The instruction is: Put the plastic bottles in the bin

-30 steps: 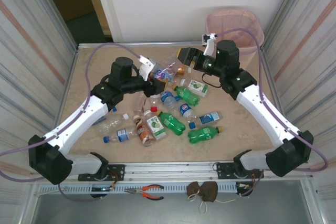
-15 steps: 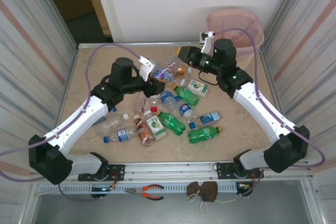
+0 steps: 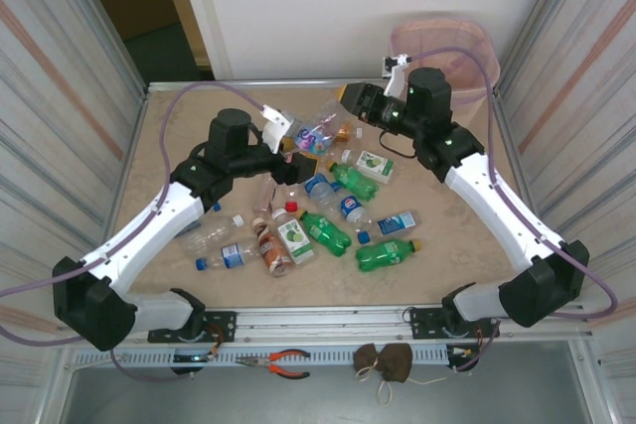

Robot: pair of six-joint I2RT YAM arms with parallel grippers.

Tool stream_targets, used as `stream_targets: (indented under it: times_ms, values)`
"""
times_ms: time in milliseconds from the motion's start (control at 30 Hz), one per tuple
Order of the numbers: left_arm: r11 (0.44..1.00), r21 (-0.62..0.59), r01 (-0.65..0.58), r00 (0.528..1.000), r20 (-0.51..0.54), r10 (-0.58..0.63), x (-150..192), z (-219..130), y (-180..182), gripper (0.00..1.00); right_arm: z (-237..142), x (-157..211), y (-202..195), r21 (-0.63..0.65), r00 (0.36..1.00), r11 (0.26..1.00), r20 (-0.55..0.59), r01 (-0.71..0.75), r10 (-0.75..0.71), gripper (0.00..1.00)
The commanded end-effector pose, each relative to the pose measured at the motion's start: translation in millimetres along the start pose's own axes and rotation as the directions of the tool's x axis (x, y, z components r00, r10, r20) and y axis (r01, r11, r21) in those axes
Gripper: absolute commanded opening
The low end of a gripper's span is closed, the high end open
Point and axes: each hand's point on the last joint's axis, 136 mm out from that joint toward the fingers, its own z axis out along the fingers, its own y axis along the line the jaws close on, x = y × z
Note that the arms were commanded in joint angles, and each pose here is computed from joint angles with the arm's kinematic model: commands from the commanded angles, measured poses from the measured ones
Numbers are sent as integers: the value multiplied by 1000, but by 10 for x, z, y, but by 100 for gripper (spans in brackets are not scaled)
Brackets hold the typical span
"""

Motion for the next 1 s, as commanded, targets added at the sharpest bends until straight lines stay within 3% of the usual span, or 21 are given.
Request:
stream_targets:
  times_ms: [0,300,433,667,967]
  values:
    - [999,-23,-39,997,60,41,-142,-131,-41,80,-233,-392,2,55,991,994,88,91,-96,24]
    - [998,-38,-40,997,71,43,-147,-162,-31,81,-778,-1513,-393,259,921,948,290,184,-258,24]
    - [998,-42,-35,997,71,38,-147,-163,-21,81,-864,-1898,-601,368,883,902,312,228,-350,23]
    - [997,-67,-27,997,68,32,-108,-157,26,81,-679,-2251,-984,510,849,793,204,333,-487,23]
    - [995,-99,-22,999,36,25,13,-108,111,82,-251,-2229,-1754,587,866,695,-22,416,-499,22]
